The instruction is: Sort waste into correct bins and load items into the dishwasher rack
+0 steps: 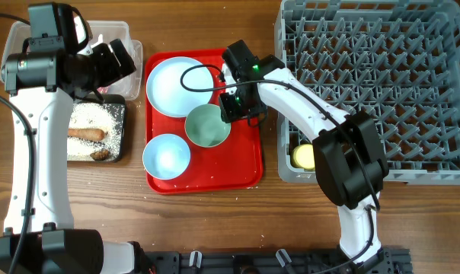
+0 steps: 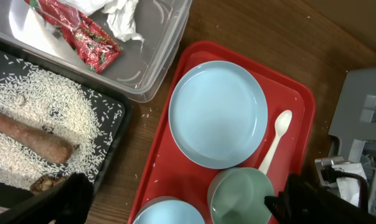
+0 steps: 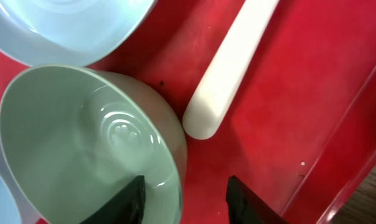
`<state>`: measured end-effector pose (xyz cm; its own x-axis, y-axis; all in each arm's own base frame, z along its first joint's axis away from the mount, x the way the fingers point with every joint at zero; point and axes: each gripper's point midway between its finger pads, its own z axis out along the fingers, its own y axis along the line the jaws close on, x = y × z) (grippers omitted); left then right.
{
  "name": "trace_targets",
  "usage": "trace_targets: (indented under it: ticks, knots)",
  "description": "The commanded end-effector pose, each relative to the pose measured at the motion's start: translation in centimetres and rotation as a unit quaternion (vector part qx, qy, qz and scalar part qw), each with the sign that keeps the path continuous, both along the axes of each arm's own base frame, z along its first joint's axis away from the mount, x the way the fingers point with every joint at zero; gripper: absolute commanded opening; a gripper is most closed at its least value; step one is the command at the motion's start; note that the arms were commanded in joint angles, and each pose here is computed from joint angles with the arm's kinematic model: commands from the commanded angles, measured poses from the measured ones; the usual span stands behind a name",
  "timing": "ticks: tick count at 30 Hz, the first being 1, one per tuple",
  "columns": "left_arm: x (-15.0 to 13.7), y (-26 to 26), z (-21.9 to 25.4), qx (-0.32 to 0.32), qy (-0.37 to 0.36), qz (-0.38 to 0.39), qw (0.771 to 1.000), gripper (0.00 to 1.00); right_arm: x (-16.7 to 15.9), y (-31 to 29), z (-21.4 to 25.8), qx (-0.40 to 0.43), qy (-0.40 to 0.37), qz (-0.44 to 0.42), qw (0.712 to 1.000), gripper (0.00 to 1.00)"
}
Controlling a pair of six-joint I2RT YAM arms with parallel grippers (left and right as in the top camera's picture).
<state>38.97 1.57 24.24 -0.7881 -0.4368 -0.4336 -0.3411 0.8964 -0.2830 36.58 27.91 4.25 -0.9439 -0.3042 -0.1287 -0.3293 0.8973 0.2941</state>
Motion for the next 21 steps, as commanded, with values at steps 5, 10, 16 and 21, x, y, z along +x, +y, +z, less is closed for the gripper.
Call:
trace_targets:
  ticks: [5, 10, 16, 21]
  knots:
    - [-0.1, 0.1, 0.5, 0.004, -0.006, 0.0, 1.0, 1.0, 0.4, -0.1, -2.5, -0.02, 0.012, -0.019, 1.0, 0.12]
    - [-0.1, 0.1, 0.5, 0.004, -0.006, 0.0, 1.0, 1.0, 0.9, -0.1, -1.1, -0.013, -0.001, -0.029, 0.999, 0.04]
    - [-0.1, 0.1, 0.5, 0.004, -0.006, 0.0, 1.0, 1.0, 6.7, -9.5, 16.9, -0.054, -0.241, -0.139, 0.959, 0.04]
    - [-0.1, 0.1, 0.5, 0.004, -0.006, 0.0, 1.0, 1.0, 12.2, -24.3, 21.8, -0.294, -0.387, -0.296, 0.822, 0.04]
